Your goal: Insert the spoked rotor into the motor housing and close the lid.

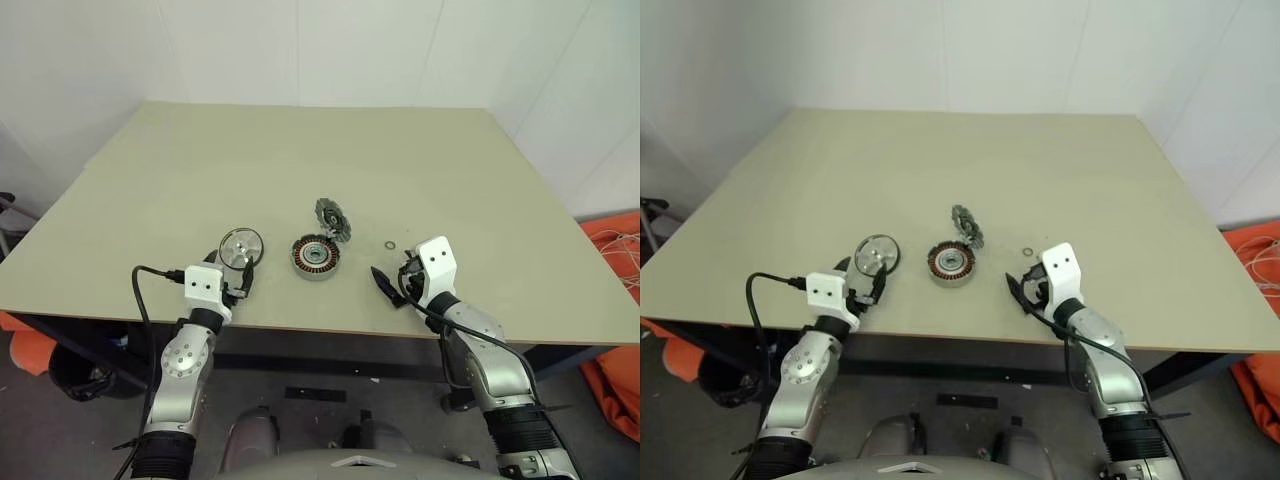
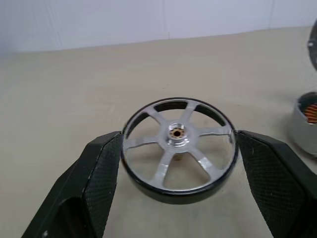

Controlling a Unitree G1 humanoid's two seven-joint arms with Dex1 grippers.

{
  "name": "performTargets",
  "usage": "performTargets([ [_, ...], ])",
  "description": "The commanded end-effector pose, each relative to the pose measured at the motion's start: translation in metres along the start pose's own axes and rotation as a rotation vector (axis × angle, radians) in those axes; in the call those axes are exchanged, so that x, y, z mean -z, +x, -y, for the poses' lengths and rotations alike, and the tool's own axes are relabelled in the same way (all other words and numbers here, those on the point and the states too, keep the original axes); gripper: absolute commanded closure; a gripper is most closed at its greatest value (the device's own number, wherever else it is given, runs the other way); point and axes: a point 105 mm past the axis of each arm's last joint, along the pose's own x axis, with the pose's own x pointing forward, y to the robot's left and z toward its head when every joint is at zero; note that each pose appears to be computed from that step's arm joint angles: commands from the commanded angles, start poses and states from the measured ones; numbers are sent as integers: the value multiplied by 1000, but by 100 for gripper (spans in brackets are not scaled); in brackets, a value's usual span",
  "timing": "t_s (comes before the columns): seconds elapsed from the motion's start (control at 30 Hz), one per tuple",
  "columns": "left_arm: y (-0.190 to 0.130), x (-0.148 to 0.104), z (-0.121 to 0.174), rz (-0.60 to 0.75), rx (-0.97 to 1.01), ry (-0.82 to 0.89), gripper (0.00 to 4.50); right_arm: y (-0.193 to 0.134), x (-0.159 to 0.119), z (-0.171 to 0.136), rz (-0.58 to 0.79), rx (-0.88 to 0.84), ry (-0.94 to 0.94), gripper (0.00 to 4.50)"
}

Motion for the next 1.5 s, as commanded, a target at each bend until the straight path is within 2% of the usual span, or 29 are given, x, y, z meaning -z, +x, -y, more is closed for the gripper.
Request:
performTargets([
  [0.03,2,-16,0,59,7,14,61,7,-18,14,29,71,2,0],
  [0.23,3,-16,1,55,10,7,61,21,-20,20,-30,126,5,0],
  [0.7,2,-13,-1,48,1,4,61,43,-36,15,-107,93,56,0],
  [1.03,2,-12,0,48,4,3,61,50,-25,18,-177,94,57,0],
  [1.5,1,-12,1,46,3,-2,61,61,-17,24,-194,101,68,0],
])
